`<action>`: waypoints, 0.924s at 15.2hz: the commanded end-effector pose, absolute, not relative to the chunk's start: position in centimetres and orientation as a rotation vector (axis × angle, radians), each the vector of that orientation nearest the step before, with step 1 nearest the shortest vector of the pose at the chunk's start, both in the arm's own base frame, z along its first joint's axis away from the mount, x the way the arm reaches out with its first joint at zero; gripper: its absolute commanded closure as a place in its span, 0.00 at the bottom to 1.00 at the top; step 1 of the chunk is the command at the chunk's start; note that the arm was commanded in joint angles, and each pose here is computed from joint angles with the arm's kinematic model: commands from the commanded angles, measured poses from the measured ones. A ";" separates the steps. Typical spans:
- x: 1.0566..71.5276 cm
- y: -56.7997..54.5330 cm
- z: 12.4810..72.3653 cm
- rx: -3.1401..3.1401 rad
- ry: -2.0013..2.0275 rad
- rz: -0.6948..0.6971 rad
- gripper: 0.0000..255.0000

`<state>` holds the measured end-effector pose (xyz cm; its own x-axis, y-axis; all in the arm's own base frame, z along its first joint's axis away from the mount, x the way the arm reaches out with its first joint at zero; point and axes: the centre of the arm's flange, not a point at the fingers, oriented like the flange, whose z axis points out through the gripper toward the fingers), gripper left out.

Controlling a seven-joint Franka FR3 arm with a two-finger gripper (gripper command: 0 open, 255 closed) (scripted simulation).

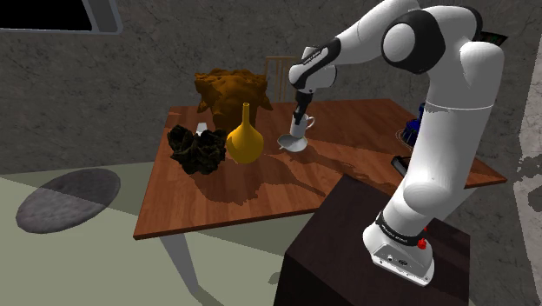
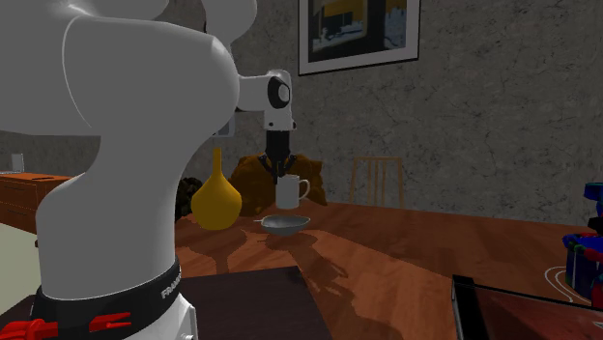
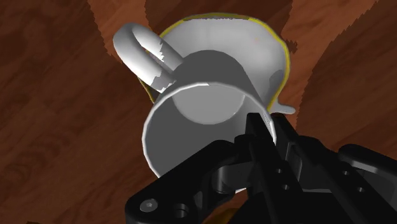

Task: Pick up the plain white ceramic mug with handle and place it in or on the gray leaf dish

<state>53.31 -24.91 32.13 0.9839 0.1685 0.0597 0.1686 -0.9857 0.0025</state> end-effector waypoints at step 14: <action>53.3 -24.9 27.3 -3.127 -0.265 -0.095 1.00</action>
